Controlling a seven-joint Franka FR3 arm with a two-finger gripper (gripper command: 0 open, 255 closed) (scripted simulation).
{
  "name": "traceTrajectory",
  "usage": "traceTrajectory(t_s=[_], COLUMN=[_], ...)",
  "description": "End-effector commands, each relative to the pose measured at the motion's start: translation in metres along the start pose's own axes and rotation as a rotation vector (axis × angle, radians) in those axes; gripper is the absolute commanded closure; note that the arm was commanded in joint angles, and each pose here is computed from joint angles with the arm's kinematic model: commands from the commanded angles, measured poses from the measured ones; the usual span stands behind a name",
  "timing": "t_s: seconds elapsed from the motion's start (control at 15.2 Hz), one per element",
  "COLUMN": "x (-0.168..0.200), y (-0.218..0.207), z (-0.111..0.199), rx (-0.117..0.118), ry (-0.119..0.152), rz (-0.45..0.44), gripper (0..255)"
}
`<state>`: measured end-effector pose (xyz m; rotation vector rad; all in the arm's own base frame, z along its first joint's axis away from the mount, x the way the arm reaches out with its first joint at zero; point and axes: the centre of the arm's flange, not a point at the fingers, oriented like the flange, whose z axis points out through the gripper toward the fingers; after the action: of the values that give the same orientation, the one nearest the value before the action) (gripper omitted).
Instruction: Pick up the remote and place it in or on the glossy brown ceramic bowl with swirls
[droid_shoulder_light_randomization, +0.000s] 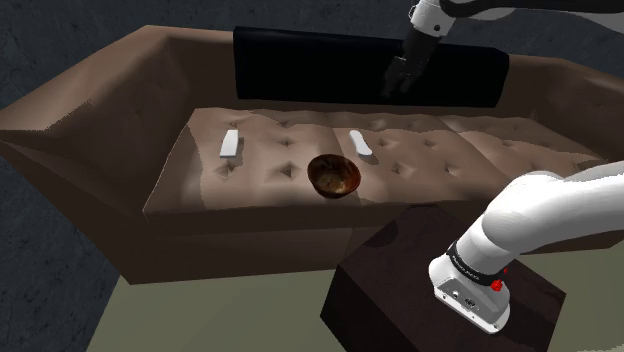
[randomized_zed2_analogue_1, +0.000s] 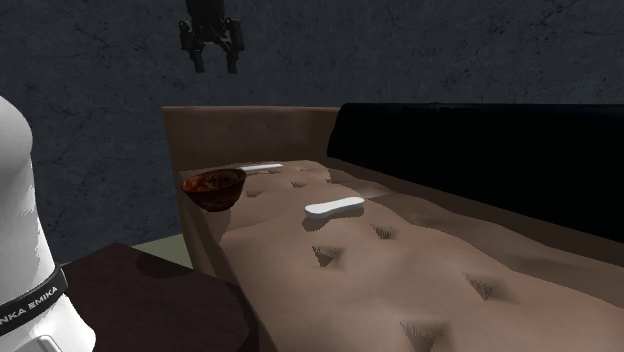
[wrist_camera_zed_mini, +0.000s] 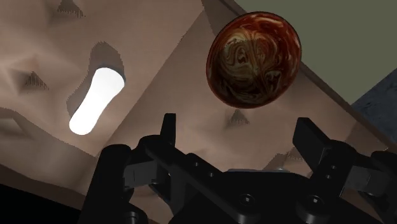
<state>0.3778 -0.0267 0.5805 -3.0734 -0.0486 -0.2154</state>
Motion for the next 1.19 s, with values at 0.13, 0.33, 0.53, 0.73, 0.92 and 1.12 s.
traceTrajectory(t_s=[0.13,0.33,0.53,0.73,0.92,1.12], x=[0.032,0.053,0.074,0.093,0.111,0.127], y=[0.021,0.04,0.059,0.08,0.102,0.124], z=[0.042,0.07,0.099,0.129,0.158,0.187], rx=[-0.006,-0.011,-0.016,-0.02,-0.025,-0.03], ry=[-0.018,-0.032,-0.047,-0.061,-0.075,-0.09], rz=[0.06,0.105,0.149,0.194,0.238,0.283], gripper=[0,0,0,0,0,0])
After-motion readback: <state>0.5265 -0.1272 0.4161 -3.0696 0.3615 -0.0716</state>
